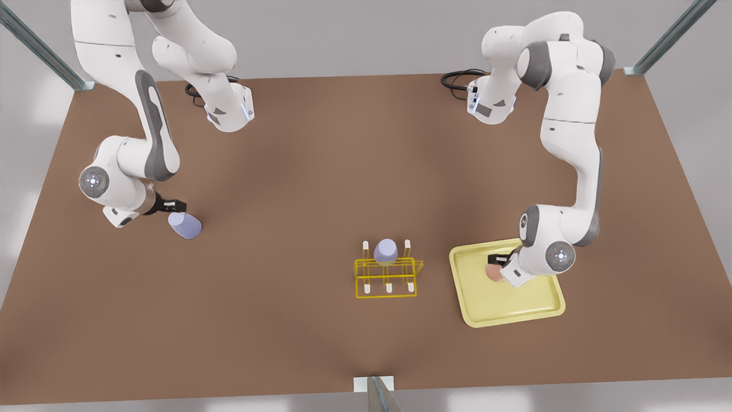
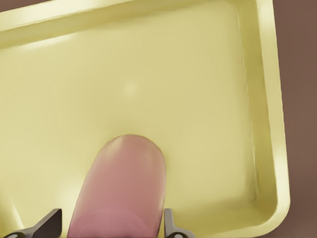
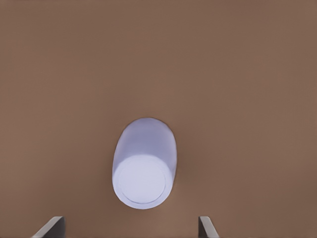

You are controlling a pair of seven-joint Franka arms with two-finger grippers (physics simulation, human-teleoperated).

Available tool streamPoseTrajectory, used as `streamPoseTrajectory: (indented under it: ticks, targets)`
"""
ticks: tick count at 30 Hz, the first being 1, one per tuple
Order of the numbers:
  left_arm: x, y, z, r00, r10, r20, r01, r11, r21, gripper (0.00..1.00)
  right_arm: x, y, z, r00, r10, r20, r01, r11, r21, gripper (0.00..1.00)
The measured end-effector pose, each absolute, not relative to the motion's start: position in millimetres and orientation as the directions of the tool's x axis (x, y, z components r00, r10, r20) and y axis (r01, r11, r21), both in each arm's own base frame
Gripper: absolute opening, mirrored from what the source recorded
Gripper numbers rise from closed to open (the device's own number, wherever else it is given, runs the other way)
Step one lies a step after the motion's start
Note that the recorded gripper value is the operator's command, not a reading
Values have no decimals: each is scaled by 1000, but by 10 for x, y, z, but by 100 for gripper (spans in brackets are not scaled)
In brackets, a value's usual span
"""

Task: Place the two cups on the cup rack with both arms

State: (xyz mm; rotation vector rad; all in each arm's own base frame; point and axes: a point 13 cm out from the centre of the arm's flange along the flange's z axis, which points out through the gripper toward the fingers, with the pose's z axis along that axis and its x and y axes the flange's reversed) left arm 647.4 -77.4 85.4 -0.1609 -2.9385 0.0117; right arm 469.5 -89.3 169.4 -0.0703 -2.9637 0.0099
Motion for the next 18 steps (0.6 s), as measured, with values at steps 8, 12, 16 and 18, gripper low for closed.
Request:
streamPoseTrajectory:
  ticks: [8, 12, 16, 18]
  targets:
    - [6532, -859, 725, -978, 118, 171, 116, 993, -20, 95, 4877, -823, 1354, -991, 42, 127, 40, 999, -16, 100]
    - [6569, -884, 729, -981, 121, 155, 120, 993, -20, 91, 4818, -859, 1245, -991, 51, 123, 49, 999, -16, 100]
    - [6600, -922, 761, -982, 123, 142, 122, 992, -20, 88, 4745, -906, 1128, -992, 57, 112, 55, 998, -16, 100]
    - [6616, -922, 783, -983, 121, 137, 119, 993, -19, 88, 4708, -894, 1051, -993, 53, 109, 51, 999, -16, 100]
